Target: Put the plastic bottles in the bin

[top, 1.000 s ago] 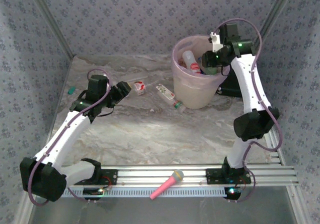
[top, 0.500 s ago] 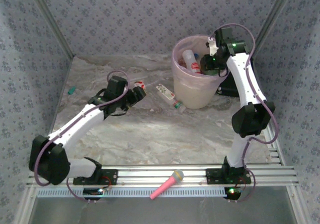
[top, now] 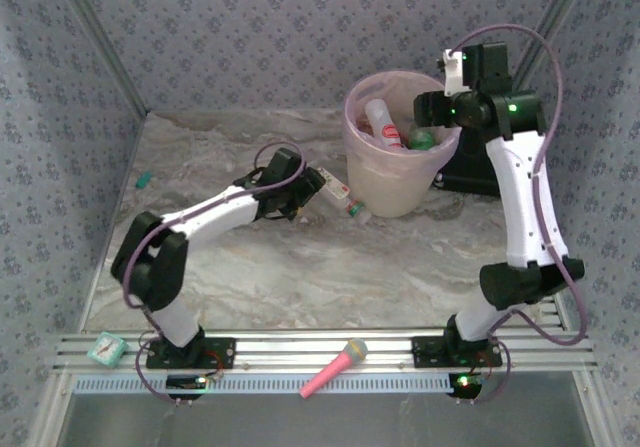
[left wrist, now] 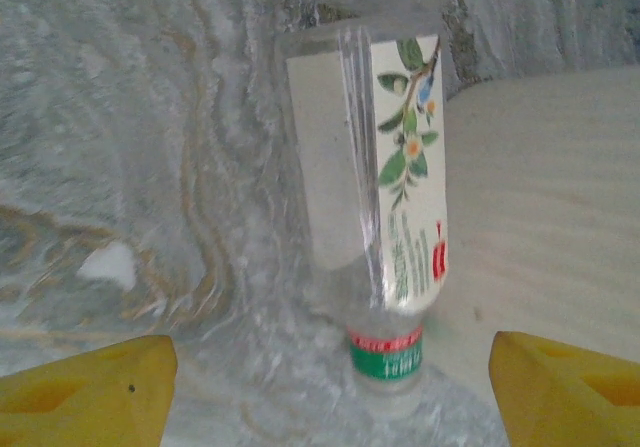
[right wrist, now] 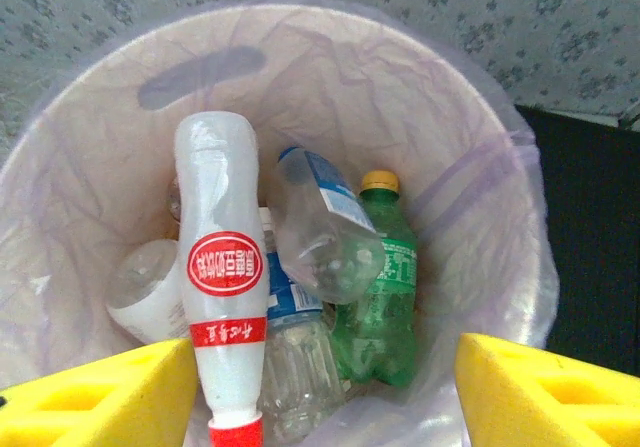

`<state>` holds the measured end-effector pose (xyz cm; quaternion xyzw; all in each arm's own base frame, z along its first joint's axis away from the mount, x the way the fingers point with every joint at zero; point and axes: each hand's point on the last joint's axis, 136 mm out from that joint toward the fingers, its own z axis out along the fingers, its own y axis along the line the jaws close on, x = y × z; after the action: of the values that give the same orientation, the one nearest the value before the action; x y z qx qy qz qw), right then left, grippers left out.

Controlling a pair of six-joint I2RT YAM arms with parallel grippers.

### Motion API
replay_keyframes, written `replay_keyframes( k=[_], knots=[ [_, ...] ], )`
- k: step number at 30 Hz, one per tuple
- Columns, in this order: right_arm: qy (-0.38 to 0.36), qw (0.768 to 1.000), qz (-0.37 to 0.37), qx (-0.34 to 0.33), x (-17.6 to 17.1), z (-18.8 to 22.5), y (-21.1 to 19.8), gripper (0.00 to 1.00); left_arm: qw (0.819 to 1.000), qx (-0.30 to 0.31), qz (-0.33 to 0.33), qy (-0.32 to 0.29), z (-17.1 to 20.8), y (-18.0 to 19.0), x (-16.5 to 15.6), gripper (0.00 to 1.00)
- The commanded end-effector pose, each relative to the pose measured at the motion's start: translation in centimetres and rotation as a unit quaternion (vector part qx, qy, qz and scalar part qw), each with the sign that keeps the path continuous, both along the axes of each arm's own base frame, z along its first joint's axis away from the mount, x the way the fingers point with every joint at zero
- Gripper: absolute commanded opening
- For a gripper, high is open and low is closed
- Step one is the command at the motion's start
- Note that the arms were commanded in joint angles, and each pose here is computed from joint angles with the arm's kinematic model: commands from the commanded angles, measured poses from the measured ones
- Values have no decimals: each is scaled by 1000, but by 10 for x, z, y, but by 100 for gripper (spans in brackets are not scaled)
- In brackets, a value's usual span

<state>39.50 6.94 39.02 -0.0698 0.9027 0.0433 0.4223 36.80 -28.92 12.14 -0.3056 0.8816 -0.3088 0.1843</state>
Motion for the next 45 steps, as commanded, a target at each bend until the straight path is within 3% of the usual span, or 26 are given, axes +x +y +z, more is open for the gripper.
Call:
replay_keyframes(
  k=[1, 7, 18, 24, 33, 38, 42, 45],
  knots=[
    [4, 1000, -21, -4, -8, -4, -7, 70, 1000, -24, 17, 6, 3, -22, 17, 83],
    [0, 1000, -22, -8, -15, -5, -12, 71, 999, 1, 2, 40, -22, -46, 37, 85],
    [-11, 999, -31, -8, -21, -5, -23, 71, 995, 27, -2, 95, -69, -54, 33, 83],
    [-19, 999, -35, -2, -21, -4, -27, 71, 994, 48, 1, 102, -77, -36, 15, 74],
    [-17, 999, -36, -2, -21, -7, -28, 71, 991, 110, -16, 70, -57, 10, -17, 61],
    [-17, 999, -35, 2, -19, -8, -27, 70, 987, 137, -17, 80, -64, 36, -40, 60],
    [-15, 999, -34, 4, -19, -10, -26, 70, 982, 165, -25, 86, -67, 50, -49, 64],
    [-17, 999, -35, 3, -19, -8, -27, 70, 981, 171, -42, 83, -64, 51, -53, 84]
  ],
)
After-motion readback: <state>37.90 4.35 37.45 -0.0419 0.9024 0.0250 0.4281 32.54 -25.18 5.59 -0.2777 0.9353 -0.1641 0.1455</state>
